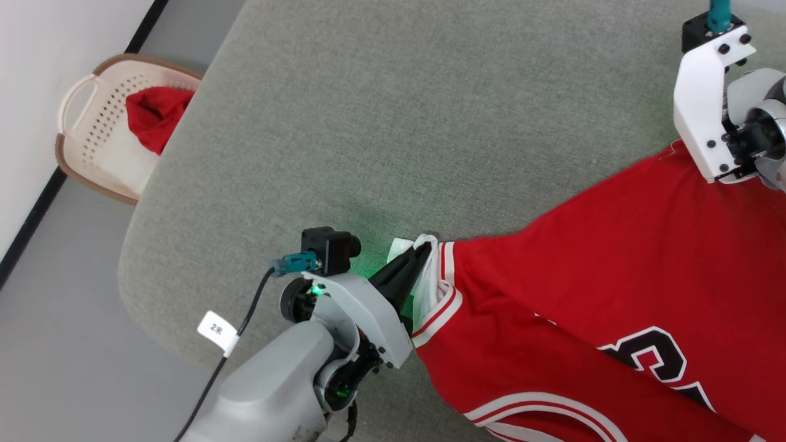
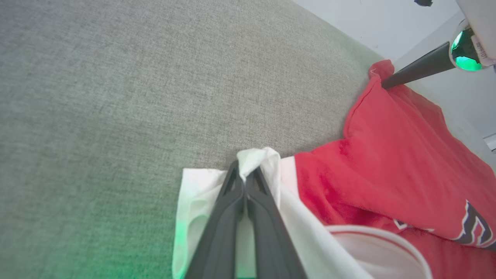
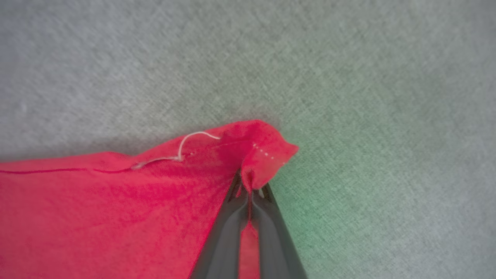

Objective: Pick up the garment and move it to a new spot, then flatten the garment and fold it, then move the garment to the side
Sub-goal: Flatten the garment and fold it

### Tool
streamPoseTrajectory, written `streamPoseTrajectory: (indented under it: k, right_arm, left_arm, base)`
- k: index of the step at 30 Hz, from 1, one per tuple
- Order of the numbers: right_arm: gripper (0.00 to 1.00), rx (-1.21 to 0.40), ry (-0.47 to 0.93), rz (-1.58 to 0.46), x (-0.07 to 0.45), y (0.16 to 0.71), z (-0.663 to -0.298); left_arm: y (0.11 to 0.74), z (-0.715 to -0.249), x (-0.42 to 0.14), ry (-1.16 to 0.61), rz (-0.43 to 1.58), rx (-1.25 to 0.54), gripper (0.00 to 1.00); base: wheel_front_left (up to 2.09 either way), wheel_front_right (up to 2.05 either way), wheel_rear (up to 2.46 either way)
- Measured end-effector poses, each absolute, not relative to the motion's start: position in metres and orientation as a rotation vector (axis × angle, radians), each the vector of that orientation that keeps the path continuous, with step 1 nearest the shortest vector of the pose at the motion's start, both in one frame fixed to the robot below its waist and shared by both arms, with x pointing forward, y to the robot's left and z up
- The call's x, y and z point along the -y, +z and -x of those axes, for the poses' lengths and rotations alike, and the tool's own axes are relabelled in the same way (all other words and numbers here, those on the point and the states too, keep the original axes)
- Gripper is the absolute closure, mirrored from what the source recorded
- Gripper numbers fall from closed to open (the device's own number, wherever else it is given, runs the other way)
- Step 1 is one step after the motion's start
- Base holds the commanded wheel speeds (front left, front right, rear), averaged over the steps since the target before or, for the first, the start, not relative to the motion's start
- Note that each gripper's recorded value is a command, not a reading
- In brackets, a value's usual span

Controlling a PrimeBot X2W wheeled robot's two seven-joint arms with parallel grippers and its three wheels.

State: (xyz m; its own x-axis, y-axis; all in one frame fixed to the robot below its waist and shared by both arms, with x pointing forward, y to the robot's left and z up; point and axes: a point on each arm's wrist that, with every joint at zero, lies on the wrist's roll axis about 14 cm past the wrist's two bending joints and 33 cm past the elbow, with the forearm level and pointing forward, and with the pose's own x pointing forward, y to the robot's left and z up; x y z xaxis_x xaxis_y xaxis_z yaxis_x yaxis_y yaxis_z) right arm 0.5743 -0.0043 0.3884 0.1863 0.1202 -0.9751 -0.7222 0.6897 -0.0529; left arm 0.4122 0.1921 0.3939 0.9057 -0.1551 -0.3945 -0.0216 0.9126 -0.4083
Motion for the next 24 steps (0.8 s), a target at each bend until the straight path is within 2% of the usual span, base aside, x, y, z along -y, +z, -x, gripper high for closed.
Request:
streamPoseTrajectory:
  k: [6,12,20,24]
  right_arm:
    - [1.00,-1.221,0.606,0.516,0.016,0.396,-0.579]
    - [1.00,-1.154,0.598,0.448,0.018,0.419,-0.575]
    - [1.00,-0.907,0.630,0.325,0.002,0.497,-0.578]
    - [1.00,-0.778,0.616,0.294,0.007,0.534,-0.577]
  left_arm:
    - [0.395,-0.411,-0.194,-0.073,0.415,-0.447,1.00]
    - [0.399,-0.406,-0.203,-0.091,0.411,-0.553,1.00]
    - [0.456,-0.429,-0.231,-0.141,0.302,-0.636,1.00]
    - [0.506,-0.452,-0.245,-0.157,0.204,-0.599,1.00]
  base:
    - [0.00,0.00,0.00]
    - [0.00,0.00,0.00]
    - [0.00,0.00,0.00]
    - [0.00,0.00,0.00]
